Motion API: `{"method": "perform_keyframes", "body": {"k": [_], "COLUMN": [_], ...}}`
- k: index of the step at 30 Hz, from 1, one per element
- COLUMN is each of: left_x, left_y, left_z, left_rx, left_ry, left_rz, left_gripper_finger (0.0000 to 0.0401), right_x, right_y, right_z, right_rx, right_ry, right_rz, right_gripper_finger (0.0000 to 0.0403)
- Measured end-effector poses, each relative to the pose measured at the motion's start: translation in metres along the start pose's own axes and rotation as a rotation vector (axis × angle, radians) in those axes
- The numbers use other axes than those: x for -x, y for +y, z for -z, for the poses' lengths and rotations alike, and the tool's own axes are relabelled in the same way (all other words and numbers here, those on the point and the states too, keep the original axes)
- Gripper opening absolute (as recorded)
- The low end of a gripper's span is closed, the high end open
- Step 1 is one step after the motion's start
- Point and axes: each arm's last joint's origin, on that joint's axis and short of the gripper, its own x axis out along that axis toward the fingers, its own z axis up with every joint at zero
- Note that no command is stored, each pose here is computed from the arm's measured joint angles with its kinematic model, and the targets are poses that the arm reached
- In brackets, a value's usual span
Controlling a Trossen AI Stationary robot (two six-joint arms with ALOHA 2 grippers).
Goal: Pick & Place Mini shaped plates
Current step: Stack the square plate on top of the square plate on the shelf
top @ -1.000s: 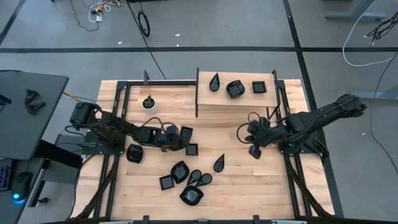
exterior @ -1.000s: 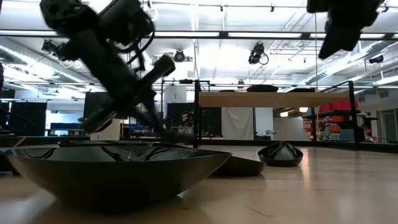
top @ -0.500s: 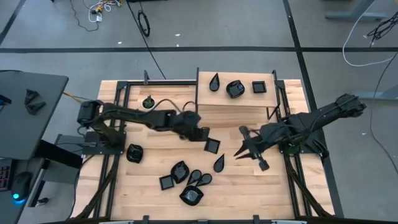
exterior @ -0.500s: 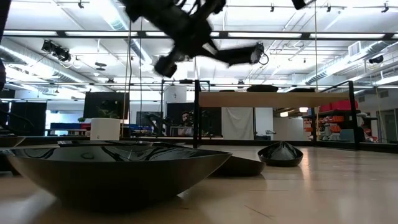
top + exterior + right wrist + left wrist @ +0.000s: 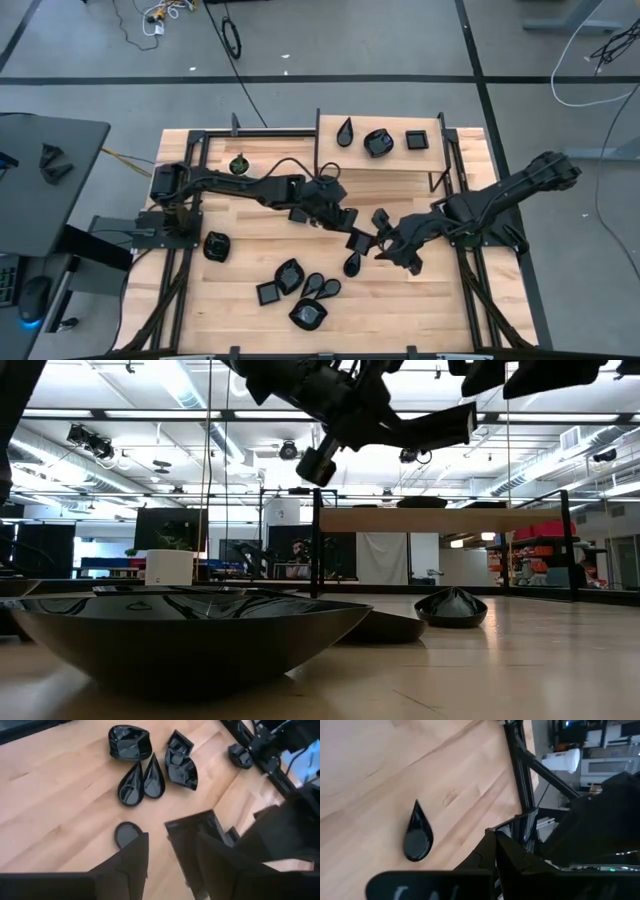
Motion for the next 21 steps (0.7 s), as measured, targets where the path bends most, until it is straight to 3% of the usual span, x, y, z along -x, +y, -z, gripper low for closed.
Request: {"method": "perform_keyframes", "body": {"k": [10, 21], "left_x": [0.0, 0.0], "left_y": [-0.002, -0.002], "left_z": [0.0, -0.001], "left_rx": [-0.012, -0.025], "left_ry": [-0.005, -0.026], "left_rz": [0.018, 0.019], "left_gripper_finger": [0.0009, 0.0009], "right_x": [-0.016, -0.017], "right_y": [0.002, 0.002], "right_z": [0.006, 0.005], "right_rx": [0.047, 0.065], "right_ry": [0.108, 0.118], "right_rz": [0.012, 0.038], "right_gripper_finger": [0.0113, 0.0011]}}
